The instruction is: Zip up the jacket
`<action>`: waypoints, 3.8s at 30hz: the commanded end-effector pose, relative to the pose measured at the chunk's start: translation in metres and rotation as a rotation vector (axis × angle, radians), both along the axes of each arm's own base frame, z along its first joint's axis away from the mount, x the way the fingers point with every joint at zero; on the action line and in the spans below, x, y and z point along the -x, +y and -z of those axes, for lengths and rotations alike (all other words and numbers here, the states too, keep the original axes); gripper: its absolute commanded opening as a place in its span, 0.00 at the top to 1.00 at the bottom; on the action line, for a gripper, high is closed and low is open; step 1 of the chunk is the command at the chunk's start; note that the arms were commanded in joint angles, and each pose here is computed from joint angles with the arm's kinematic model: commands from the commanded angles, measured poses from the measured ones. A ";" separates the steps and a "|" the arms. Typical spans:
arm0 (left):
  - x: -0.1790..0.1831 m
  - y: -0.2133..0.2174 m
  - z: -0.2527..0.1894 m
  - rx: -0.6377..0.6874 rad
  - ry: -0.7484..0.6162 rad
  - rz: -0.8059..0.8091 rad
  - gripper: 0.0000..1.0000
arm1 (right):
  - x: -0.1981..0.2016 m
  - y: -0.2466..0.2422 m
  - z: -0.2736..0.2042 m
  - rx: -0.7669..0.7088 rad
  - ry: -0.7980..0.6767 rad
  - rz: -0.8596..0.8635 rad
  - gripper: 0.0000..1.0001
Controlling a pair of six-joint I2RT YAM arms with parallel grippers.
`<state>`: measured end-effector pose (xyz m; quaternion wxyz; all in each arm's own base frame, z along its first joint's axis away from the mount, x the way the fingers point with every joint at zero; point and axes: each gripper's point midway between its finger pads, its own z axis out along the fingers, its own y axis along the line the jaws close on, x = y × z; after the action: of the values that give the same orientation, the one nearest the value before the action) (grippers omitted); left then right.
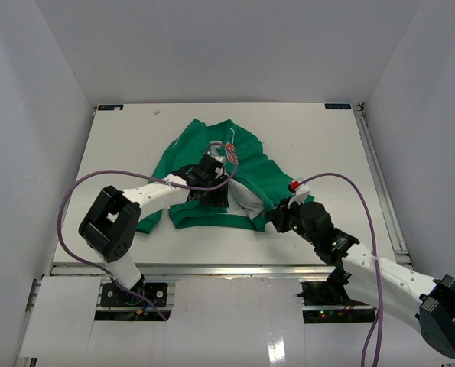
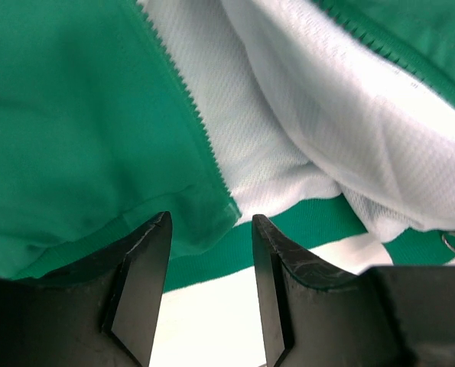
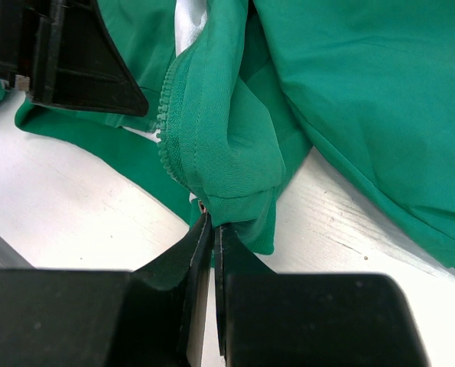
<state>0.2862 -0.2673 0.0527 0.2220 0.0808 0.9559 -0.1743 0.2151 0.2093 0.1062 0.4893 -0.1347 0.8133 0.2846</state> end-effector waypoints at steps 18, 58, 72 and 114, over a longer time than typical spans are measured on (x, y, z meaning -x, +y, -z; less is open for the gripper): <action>-0.007 0.009 0.017 -0.154 0.020 -0.061 0.51 | -0.003 0.001 -0.017 -0.038 -0.051 0.002 0.92; -0.002 0.001 -0.027 0.115 -0.046 -0.003 0.87 | -0.006 0.002 -0.016 -0.027 -0.045 0.005 0.92; 0.000 0.002 -0.025 0.112 -0.053 0.021 0.98 | -0.006 0.002 -0.018 -0.026 -0.049 0.004 0.92; 0.042 0.005 -0.123 0.597 -0.821 0.294 1.00 | 0.020 0.075 -0.045 -0.191 -0.057 -0.394 0.92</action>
<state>0.2444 -0.2586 0.1266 0.4752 0.1797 0.7686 -0.3888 0.1894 0.2643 0.1081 0.4210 -0.2299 0.7800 0.4019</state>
